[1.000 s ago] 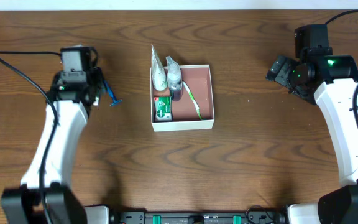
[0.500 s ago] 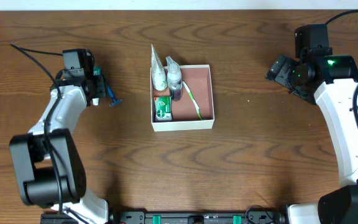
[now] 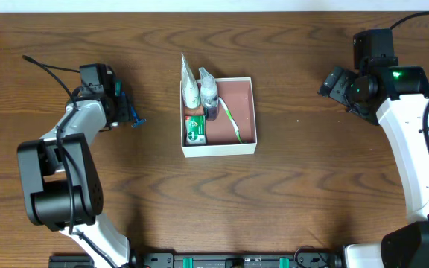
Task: Pack container
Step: 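Lower the left gripper onto the Colgate toothpaste tube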
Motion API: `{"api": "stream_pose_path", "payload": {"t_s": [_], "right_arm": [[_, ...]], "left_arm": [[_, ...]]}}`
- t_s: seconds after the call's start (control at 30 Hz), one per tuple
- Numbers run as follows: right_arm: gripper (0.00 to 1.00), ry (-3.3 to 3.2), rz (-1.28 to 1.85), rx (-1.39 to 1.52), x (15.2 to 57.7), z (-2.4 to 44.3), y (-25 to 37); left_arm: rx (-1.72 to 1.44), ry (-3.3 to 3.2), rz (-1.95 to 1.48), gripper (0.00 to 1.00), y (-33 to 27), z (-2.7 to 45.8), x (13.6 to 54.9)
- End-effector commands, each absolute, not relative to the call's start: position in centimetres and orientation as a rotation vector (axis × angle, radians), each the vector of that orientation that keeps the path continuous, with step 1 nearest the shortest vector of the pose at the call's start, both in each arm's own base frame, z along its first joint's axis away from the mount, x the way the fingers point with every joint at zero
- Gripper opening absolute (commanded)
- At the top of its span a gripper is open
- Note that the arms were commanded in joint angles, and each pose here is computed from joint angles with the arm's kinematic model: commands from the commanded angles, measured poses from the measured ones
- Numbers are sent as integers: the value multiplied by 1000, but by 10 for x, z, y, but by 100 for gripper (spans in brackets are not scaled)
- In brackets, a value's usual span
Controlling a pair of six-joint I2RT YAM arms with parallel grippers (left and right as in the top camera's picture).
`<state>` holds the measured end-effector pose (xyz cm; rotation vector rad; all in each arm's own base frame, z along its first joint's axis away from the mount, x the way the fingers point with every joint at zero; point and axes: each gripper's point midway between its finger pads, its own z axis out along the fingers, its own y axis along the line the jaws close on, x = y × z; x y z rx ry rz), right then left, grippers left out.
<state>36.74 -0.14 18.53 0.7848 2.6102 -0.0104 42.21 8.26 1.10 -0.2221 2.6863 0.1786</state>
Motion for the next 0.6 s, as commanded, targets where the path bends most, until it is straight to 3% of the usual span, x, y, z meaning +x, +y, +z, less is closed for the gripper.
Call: {"api": "stream_pose_path", "payload": {"t_s": [0.0, 0.4, 0.57], "right_arm": [[99, 2575, -1, 788, 368, 197, -4], [99, 2575, -1, 788, 368, 197, -4], [99, 2575, -1, 788, 368, 197, -4]], "left_arm": [[-231, 2699, 180, 68, 87, 3, 419], [-222, 2746, 124, 58, 80, -21, 416], [-223, 2747, 124, 32, 80, -20, 416]]}}
